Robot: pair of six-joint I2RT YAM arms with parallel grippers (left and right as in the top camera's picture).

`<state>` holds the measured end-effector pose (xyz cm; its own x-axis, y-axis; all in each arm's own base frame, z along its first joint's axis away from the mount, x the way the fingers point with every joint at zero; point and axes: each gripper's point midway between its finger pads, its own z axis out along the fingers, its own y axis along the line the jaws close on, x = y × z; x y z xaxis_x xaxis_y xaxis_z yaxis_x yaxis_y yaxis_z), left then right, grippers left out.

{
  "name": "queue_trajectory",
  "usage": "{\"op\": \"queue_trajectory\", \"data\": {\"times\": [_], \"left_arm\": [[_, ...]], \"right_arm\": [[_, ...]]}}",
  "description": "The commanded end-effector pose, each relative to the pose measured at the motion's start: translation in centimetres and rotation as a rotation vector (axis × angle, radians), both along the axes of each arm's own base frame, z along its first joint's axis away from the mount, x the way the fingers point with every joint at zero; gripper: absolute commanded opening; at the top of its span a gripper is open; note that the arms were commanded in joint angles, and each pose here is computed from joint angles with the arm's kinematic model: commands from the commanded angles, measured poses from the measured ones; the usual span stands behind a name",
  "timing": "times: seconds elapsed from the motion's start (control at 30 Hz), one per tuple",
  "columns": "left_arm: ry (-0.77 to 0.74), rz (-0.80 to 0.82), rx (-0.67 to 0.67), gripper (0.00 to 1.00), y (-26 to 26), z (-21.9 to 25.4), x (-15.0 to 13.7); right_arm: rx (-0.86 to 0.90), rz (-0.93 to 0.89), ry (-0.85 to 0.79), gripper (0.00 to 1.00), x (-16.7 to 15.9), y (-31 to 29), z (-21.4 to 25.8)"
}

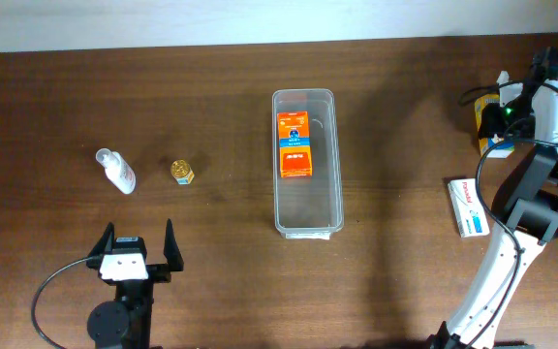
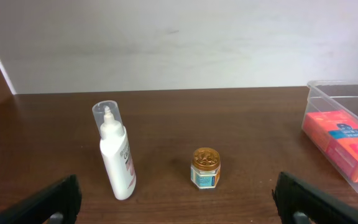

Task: Pack container
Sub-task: 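Grasp the yellow WOODS cough syrup box with the right gripper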

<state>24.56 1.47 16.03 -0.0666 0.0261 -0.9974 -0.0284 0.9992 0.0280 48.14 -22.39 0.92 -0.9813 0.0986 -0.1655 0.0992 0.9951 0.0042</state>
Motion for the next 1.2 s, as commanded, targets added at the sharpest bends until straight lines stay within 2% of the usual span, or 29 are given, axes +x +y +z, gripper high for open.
{"op": "queue_trajectory", "data": {"times": [0.0, 0.27, 0.5, 0.7, 0.97, 1.17], "left_arm": [[0.003, -0.002, 0.012, 0.99, 0.0, -0.1, 0.0], [0.003, -0.002, 0.012, 0.99, 0.0, -0.1, 0.0], [0.003, -0.003, 0.012, 0.99, 0.0, -0.1, 0.0], [0.003, -0.003, 0.012, 0.99, 0.0, -0.1, 0.0], [0.003, -0.003, 0.012, 0.99, 0.0, -0.1, 0.0], [0.003, -0.003, 0.012, 1.00, 0.0, -0.1, 0.0]], "right_arm": [[0.026, -0.029, 0.012, 0.53, -0.3, 0.2, -0.8], [0.057, -0.074, -0.016, 0.52, 0.3, 0.6, 0.7], [0.171, -0.123, -0.093, 0.53, 1.2, 2.6, 5.8], [0.211, -0.118, -0.091, 0.52, 0.9, 5.6, 10.4], [0.313, 0.023, -0.137, 0.52, 1.6, 15.6, 16.8], [0.369, 0.079, -0.151, 0.49, 2.3, 24.5, 18.8]]}}
